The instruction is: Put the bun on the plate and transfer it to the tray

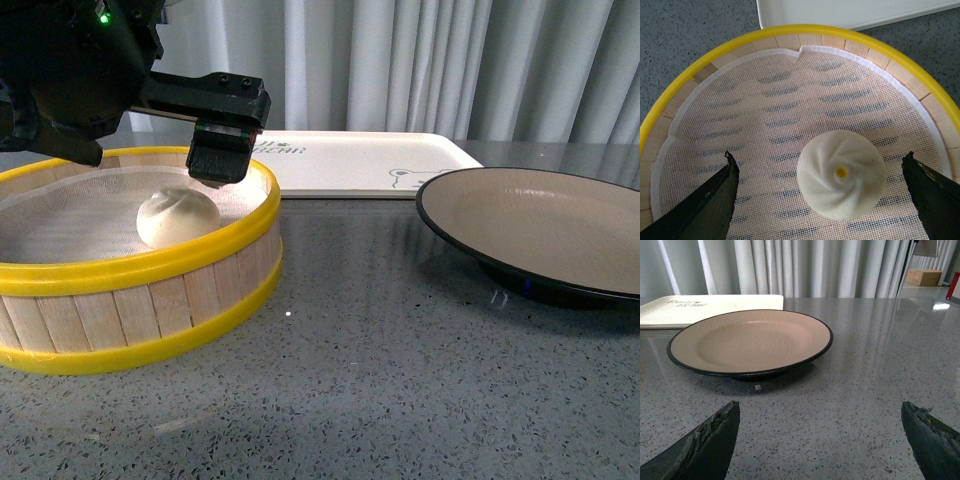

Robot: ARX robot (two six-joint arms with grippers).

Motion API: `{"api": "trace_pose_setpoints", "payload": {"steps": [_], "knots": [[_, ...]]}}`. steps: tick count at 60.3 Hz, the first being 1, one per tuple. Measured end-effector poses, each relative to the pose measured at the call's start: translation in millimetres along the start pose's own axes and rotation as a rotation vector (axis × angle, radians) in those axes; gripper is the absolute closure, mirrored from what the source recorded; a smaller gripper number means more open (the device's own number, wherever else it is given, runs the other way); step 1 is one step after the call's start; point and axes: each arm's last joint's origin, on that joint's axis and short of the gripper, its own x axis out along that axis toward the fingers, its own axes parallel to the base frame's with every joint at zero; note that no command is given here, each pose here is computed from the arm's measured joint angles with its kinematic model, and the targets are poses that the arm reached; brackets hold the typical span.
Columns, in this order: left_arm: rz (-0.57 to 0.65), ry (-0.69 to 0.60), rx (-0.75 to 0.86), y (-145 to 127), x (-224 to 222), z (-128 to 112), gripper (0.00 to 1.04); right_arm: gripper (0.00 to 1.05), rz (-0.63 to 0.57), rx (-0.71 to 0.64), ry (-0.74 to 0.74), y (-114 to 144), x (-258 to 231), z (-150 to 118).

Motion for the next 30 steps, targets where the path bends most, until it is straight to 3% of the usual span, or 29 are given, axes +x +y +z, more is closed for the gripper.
{"api": "trace_pose_setpoints", "payload": {"steps": [30], "knots": [[-0.028, 0.056, 0.007, -10, 7, -11, 0.07, 0.09, 0.000, 0.000, 0.000, 0, 0, 0]]}}
